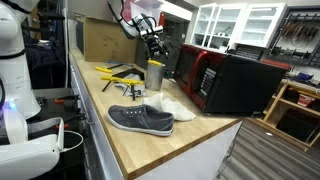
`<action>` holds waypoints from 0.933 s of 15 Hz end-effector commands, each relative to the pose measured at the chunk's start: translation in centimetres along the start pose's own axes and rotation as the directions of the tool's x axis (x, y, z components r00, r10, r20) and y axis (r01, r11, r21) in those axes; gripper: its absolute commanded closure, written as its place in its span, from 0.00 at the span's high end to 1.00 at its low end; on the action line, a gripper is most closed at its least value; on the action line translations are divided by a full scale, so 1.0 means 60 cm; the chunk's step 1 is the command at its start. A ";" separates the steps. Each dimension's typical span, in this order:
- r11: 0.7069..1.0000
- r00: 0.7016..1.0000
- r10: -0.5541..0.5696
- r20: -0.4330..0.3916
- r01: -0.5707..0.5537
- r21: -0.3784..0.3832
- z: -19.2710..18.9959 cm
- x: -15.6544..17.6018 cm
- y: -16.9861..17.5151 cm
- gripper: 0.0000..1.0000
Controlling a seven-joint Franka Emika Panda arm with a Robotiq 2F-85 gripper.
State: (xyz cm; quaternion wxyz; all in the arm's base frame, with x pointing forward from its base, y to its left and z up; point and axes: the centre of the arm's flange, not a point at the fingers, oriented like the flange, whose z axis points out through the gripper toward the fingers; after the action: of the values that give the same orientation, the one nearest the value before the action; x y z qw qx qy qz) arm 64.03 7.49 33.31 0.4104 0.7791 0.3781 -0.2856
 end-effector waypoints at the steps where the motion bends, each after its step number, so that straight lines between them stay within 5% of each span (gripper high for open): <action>1: 0.996 0.987 0.031 -0.156 -0.017 0.091 -0.026 -0.063 -0.041 1.00; 10: 0.990 0.932 0.097 -0.350 -0.054 0.131 -0.029 -0.118 -0.072 1.00; 11: 0.990 0.928 0.108 -0.357 -0.066 0.129 -0.030 -0.122 -0.076 0.94; 14: 0.989 0.916 0.131 -0.378 -0.097 0.109 -0.028 -0.132 -0.089 1.00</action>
State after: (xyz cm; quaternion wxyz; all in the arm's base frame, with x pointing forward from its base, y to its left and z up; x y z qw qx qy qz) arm 58.68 8.02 37.59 0.3100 0.8520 0.3976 -0.1411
